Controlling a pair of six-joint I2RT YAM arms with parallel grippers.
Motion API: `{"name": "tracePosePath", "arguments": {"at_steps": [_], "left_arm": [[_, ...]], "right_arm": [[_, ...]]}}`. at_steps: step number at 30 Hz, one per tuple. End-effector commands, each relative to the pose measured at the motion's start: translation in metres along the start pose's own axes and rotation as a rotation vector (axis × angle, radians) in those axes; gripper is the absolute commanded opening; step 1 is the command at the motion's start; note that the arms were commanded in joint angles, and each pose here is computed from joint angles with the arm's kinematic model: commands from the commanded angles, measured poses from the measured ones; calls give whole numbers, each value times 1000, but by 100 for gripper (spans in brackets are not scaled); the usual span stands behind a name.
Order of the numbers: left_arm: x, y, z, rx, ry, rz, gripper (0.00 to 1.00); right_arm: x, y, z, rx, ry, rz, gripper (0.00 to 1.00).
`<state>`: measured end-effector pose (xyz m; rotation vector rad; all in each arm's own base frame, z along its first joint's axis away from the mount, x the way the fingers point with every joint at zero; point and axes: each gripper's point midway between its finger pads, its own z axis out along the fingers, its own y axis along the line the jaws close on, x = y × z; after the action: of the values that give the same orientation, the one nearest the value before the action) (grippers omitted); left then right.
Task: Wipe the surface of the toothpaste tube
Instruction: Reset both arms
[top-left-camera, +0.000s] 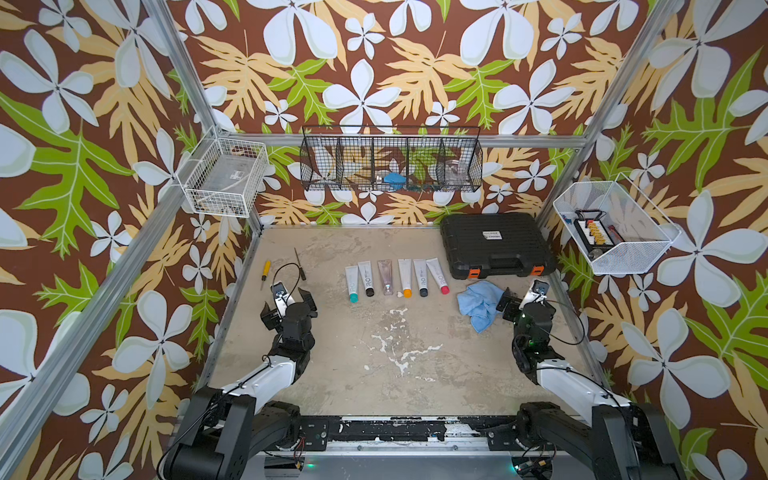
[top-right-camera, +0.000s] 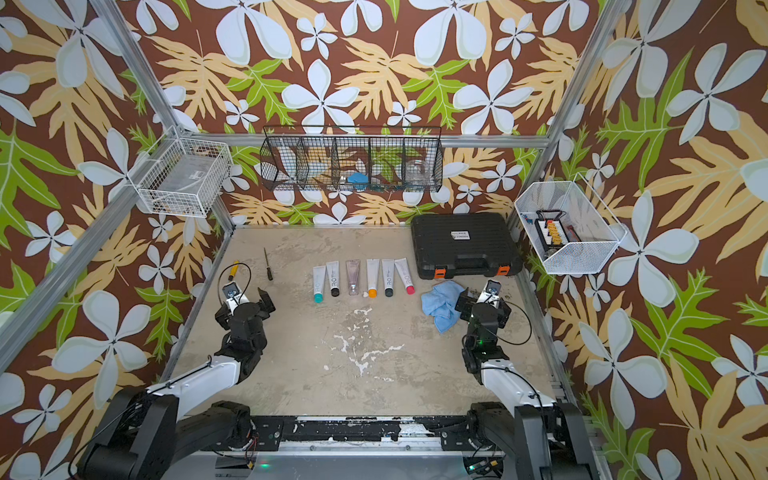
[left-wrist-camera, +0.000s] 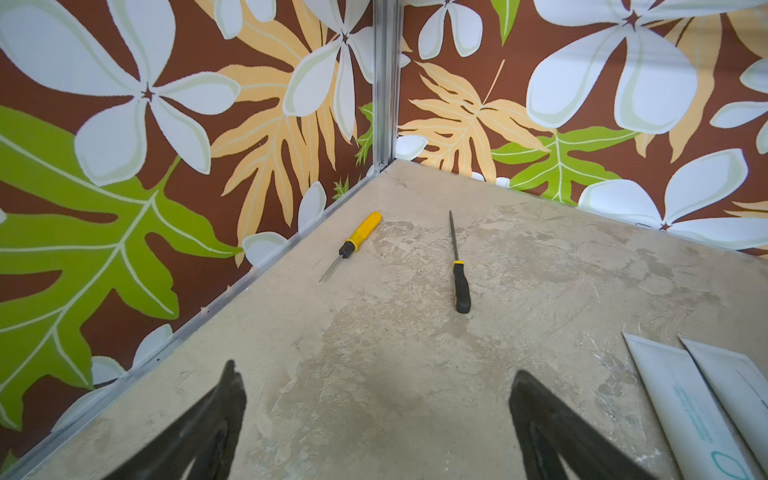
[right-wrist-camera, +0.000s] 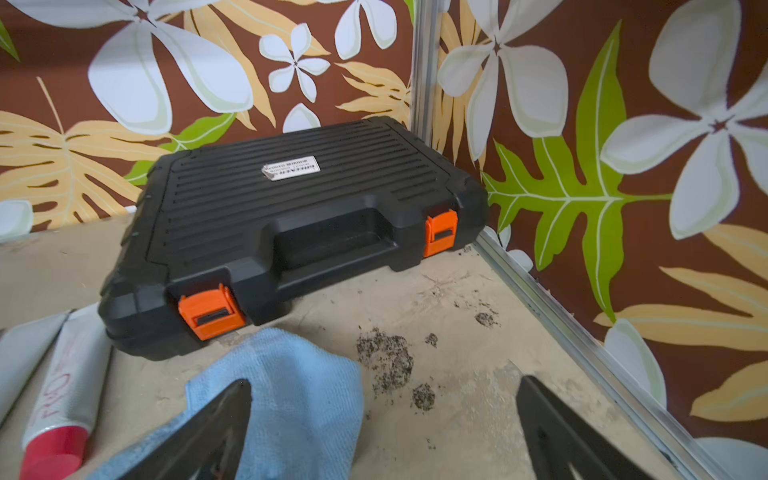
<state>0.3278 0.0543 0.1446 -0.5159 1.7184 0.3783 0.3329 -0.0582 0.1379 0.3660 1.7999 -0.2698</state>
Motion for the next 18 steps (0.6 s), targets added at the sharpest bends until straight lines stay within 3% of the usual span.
{"name": "tracePosePath", "arguments": {"at_steps": [1, 5, 8, 14, 15, 18], "left_arm": [[-20, -11, 5, 65, -93, -24, 100], [-4, -14, 17, 176, -73, -104, 100], [3, -28, 18, 262, -47, -63, 100], [1, -29, -12, 361, -174, -68, 100], [0, -26, -17, 351, -207, -59, 100], [7, -27, -8, 319, -145, -58, 100]], "right_arm": [[-11, -3, 1, 6, -75, 5, 100], [-5, 1, -2, -40, -121, 6, 100], [-1, 21, 10, -121, -70, -12, 98], [-1, 31, 8, -186, -76, 1, 96], [-3, 32, 5, -195, -93, -8, 95], [-14, 27, -6, -181, -199, -33, 95]]}}
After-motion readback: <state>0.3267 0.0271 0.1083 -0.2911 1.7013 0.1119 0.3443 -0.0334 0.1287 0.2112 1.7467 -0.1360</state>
